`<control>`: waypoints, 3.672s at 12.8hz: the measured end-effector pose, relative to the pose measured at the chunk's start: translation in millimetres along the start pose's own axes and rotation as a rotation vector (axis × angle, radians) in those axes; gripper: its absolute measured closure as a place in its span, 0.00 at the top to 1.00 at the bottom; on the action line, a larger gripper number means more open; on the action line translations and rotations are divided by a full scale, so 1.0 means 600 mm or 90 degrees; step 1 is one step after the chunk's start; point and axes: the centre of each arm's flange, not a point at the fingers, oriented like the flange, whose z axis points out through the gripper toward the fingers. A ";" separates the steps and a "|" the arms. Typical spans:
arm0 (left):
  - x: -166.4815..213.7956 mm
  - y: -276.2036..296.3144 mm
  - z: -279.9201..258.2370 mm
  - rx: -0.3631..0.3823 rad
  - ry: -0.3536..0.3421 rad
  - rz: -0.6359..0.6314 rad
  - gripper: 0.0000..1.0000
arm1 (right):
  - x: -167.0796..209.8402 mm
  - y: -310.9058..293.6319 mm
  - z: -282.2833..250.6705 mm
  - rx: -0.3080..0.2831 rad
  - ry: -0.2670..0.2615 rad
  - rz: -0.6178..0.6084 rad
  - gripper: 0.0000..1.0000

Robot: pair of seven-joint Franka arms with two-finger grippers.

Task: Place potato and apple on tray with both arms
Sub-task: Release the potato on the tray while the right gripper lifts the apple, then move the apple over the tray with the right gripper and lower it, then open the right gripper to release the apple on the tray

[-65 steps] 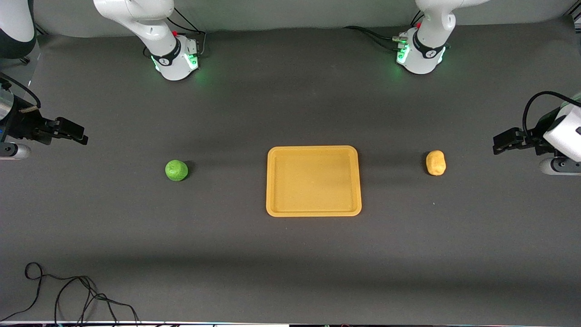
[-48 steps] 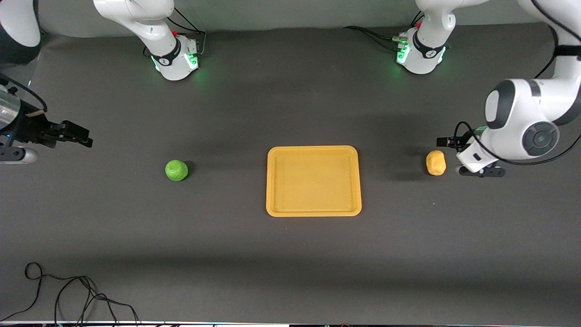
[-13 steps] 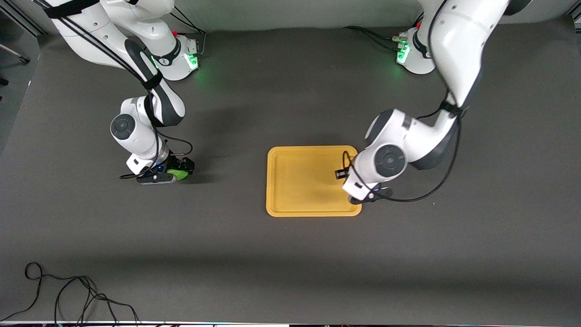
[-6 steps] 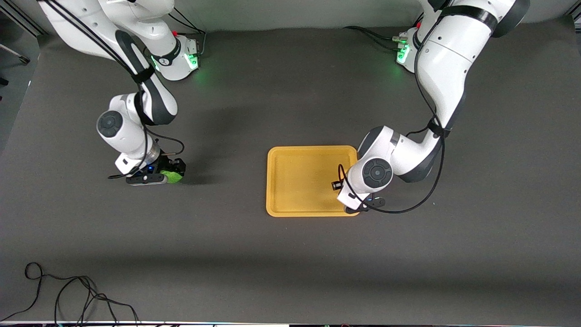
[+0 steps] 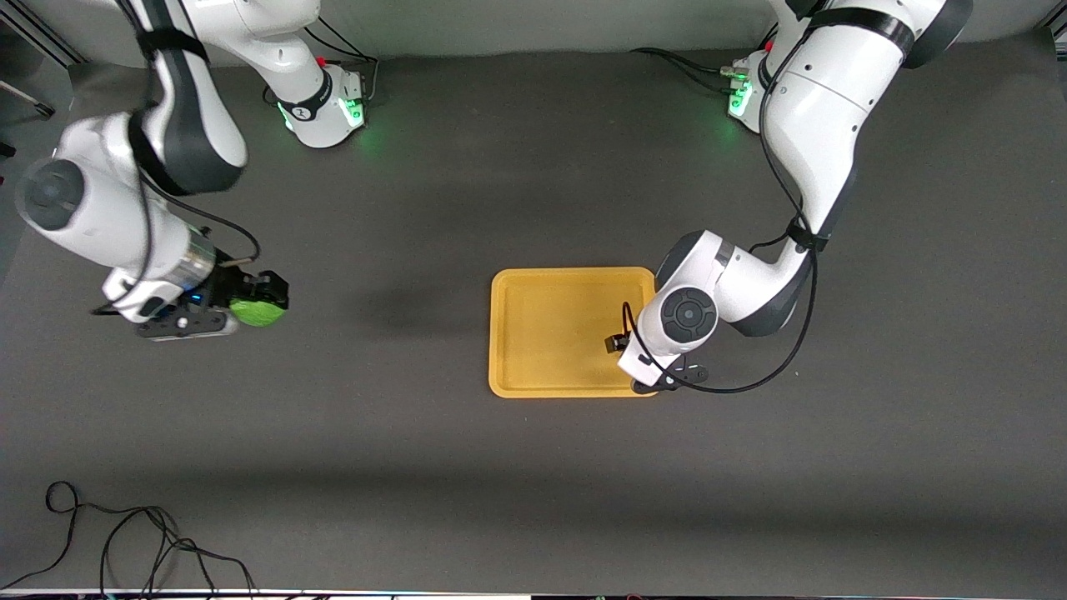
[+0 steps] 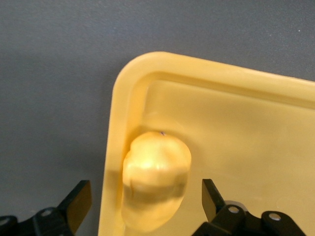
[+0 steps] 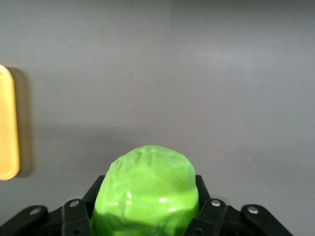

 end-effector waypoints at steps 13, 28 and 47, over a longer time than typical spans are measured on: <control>-0.010 -0.450 -0.504 0.063 0.032 0.196 0.98 | 0.024 -0.326 -0.139 0.014 0.037 0.063 0.73; 0.004 -0.652 -0.531 0.032 0.043 0.110 1.00 | 0.023 -0.786 0.339 -0.024 0.051 0.086 0.73; -0.043 -0.599 -0.603 0.019 0.076 0.154 1.00 | 0.000 -0.675 -0.041 -0.078 0.056 0.136 1.00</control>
